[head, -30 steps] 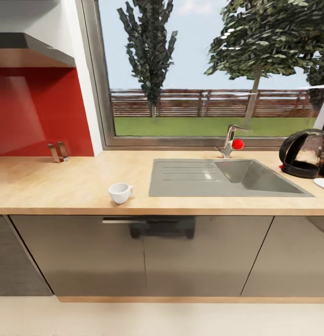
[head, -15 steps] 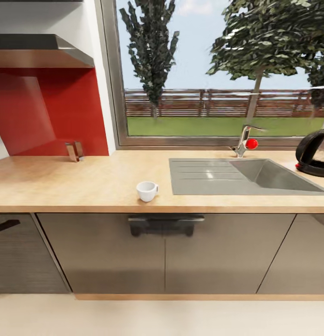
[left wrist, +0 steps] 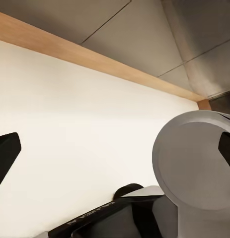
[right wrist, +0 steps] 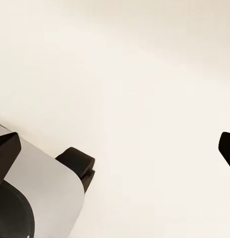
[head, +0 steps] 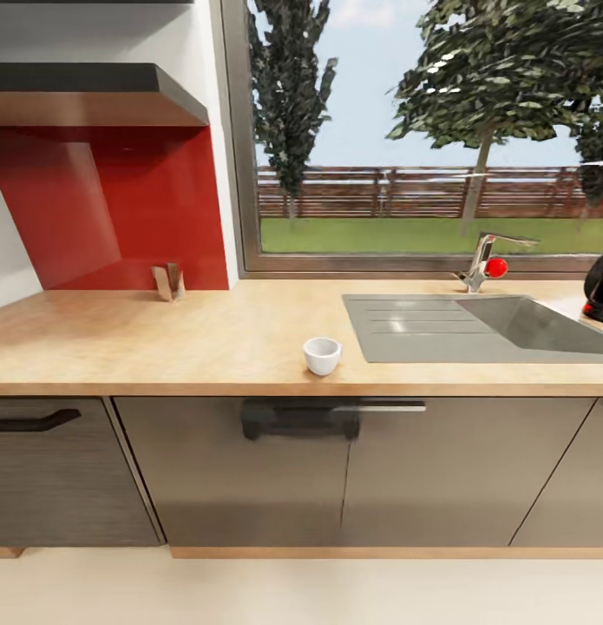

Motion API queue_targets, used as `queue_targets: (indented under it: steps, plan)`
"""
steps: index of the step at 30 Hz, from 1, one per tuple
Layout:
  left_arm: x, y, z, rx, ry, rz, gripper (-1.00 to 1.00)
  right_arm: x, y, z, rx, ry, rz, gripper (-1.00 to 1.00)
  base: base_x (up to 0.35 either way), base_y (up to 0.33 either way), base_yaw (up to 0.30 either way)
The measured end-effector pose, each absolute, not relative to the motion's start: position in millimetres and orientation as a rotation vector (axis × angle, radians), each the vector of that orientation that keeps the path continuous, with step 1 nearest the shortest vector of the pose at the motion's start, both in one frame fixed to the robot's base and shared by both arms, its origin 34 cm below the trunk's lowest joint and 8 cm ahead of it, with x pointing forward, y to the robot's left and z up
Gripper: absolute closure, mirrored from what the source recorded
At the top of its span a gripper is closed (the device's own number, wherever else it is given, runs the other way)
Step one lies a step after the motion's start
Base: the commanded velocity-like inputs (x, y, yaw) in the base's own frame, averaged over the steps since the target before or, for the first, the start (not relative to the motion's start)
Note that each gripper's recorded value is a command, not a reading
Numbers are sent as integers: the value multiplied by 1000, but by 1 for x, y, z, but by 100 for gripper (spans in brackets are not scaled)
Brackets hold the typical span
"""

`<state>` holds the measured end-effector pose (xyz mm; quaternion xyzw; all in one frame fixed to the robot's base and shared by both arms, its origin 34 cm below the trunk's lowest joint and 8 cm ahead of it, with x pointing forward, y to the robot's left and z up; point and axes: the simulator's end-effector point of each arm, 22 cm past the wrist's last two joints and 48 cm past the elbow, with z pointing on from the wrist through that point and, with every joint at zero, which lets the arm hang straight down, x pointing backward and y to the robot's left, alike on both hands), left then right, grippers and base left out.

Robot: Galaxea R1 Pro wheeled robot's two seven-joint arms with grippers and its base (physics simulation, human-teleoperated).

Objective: Set up a coffee station on the kitchen countertop: keep the coffee maker on the countertop, move the bottle of coffee from the kitchen shelf to the counter next to the coffee maker, place a paper coffee filter on top of the coffee maker, put the saucer next to the coffee maker with the coffee cup on the saucer, and place the electric kettle next to the coffee maker.

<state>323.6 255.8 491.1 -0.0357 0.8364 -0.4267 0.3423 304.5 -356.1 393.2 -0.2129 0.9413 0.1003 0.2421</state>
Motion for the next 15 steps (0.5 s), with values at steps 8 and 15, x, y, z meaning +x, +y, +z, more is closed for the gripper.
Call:
queue_targets:
  steps: [8,15]
  plan:
    - [324,256,491,-93,2174,-1109,-100,305,-355,393,-577,2574,272,-100,-98,298,0]
    - [325,259,492,-105,2170,-1101,-100,311,-310,390,-553,2543,347,-100,-181,273,0]
